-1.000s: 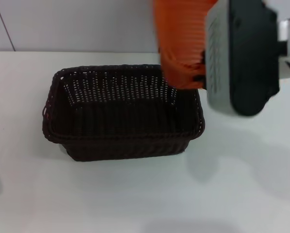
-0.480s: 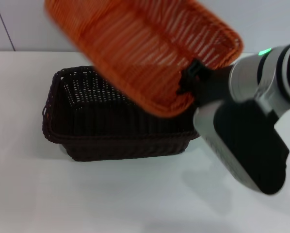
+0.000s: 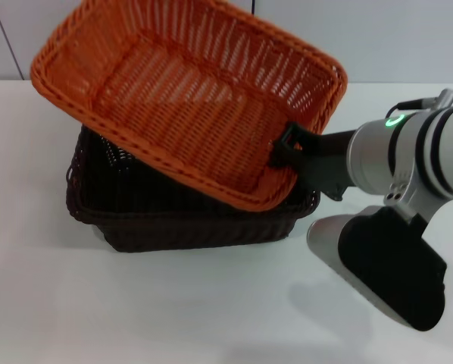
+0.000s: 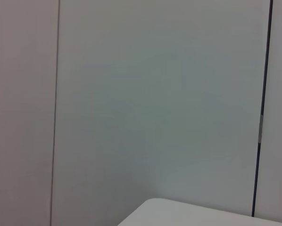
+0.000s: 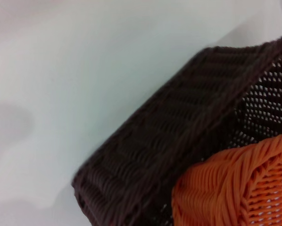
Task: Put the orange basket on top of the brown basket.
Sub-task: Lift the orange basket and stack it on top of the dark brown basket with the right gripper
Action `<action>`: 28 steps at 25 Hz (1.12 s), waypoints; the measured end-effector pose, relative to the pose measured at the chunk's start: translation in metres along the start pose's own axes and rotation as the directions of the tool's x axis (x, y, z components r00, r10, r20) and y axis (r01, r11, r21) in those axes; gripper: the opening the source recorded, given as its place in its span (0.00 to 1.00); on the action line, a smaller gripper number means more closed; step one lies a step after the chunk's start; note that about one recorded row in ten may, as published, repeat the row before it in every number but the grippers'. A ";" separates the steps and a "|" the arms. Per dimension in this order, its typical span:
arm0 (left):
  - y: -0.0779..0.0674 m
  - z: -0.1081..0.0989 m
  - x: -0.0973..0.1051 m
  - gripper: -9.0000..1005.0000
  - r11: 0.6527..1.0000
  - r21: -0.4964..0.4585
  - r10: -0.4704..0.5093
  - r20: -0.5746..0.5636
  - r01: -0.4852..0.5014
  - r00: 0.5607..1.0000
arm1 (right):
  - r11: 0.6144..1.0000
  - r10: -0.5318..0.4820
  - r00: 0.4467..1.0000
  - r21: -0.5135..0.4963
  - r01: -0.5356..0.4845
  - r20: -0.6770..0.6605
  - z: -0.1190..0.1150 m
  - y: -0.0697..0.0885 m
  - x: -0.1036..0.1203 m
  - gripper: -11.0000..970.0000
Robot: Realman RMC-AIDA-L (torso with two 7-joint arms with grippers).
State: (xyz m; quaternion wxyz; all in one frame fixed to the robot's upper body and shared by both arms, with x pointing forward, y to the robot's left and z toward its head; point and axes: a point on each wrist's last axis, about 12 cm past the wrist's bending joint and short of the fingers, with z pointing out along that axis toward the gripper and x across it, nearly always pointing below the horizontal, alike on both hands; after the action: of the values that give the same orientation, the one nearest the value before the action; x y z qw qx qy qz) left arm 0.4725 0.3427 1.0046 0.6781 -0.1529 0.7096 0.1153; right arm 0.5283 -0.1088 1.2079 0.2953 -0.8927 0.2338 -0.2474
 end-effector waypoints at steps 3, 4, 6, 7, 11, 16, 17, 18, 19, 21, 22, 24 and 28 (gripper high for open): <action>0.000 0.000 0.000 0.71 1.000 0.001 -0.001 -0.001 0.001 1.000 | 1.000 -0.009 1.000 -0.001 0.009 -0.001 0.003 0.002 -0.002 0.15; -0.001 0.000 0.000 0.71 1.000 0.002 -0.001 -0.001 0.001 1.000 | 1.000 -0.015 1.000 -0.002 0.015 -0.003 0.004 0.002 -0.002 0.15; -0.001 0.000 0.000 0.71 1.000 0.004 -0.001 -0.003 0.001 1.000 | 1.000 -0.028 1.000 -0.006 0.028 -0.005 0.005 0.003 -0.003 0.15; -0.001 0.000 0.000 0.71 1.000 0.005 -0.001 -0.003 0.001 1.000 | 0.999 -0.034 0.999 -0.008 0.034 -0.005 0.005 0.004 -0.003 0.15; -0.002 0.000 0.000 0.71 1.000 0.008 -0.001 -0.005 0.001 1.000 | 0.999 -0.040 0.999 -0.007 0.040 -0.007 0.005 0.004 -0.003 0.15; -0.001 0.000 0.001 0.71 1.000 0.006 -0.001 -0.006 0.001 1.000 | 1.000 -0.014 1.000 -0.018 0.014 -0.007 0.008 0.010 -0.002 0.15; -0.001 0.000 0.001 0.71 1.000 0.006 -0.001 -0.007 0.001 1.000 | 1.000 -0.006 1.000 -0.015 0.006 -0.008 0.008 0.011 -0.001 0.15; -0.001 0.000 0.001 0.71 1.000 0.006 -0.001 -0.007 0.001 1.000 | 1.000 0.001 1.000 -0.011 -0.001 -0.011 0.008 0.012 -0.001 0.15; -0.001 -0.001 0.001 0.71 1.000 0.006 -0.001 -0.007 0.001 1.000 | 1.000 0.010 1.000 -0.003 -0.010 -0.016 0.008 0.014 0.000 0.15; -0.001 -0.001 0.001 0.71 1.000 0.006 -0.001 -0.007 0.001 1.000 | 1.000 0.012 1.000 0.000 -0.012 -0.018 0.007 0.015 0.000 0.18; -0.001 -0.001 0.001 0.71 1.000 0.006 -0.001 -0.007 0.001 1.000 | 1.000 0.014 1.000 0.002 -0.014 -0.018 0.007 0.015 0.000 0.19; -0.001 0.000 0.001 0.71 1.000 0.006 -0.002 -0.007 0.002 1.000 | 1.000 0.025 1.000 0.012 -0.025 -0.019 0.006 0.016 -0.001 0.22; -0.003 0.001 0.001 0.71 1.000 0.013 -0.002 -0.007 0.002 1.000 | 0.998 0.052 0.998 0.038 -0.051 -0.022 -0.003 0.018 -0.004 0.34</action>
State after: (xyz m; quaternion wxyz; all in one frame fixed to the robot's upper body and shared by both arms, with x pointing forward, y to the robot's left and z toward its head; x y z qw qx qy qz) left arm 0.4744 0.3398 1.0041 0.6768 -0.1497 0.7124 0.1092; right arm 0.5185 -0.1200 1.1973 0.3154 -0.8779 0.2554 -0.2541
